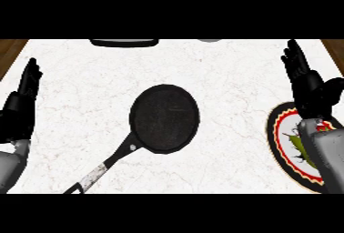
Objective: Pick the pear from the plate and place it in the pan
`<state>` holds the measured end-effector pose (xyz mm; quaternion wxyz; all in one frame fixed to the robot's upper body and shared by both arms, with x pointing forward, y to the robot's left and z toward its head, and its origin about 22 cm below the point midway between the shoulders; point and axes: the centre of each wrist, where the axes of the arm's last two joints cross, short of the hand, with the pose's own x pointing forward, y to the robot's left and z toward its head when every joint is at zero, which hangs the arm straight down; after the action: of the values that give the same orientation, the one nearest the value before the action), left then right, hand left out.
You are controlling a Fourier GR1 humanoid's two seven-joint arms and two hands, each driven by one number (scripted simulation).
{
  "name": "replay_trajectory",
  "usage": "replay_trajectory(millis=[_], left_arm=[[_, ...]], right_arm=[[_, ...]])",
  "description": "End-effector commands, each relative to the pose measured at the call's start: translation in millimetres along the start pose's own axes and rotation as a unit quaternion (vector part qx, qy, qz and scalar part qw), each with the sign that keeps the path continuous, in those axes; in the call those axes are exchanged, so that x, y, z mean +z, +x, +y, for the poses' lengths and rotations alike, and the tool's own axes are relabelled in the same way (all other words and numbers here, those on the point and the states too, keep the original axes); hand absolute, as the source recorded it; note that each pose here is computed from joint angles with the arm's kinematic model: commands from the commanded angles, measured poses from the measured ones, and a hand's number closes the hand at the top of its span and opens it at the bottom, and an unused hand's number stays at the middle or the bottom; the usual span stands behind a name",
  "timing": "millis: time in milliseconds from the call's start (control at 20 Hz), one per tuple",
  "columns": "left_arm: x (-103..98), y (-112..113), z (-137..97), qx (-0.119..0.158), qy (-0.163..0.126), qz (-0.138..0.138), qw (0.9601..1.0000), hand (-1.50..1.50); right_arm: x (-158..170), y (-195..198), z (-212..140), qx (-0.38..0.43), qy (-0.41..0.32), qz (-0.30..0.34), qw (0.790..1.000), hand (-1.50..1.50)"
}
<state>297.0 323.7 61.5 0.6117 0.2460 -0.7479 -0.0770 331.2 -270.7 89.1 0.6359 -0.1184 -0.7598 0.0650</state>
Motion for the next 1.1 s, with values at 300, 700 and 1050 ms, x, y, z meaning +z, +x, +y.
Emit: replay_trajectory(millis=[300,700,1050], left_arm=[[35,-52,6,-0.007,-0.007,0.178,0.9841,0.00],[35,-56,16,-0.004,-0.047,0.255,0.9657,0.00],[34,-54,7,0.006,-0.052,0.249,0.9671,0.00]], right_arm=[[1,-8,-7,-0.332,-0.021,-0.010,0.943,-1.50],[33,-63,-135,-0.244,0.199,0.021,0.949,-1.50],[10,-11,-223,-0.125,0.326,0.010,0.937,-1.50]])
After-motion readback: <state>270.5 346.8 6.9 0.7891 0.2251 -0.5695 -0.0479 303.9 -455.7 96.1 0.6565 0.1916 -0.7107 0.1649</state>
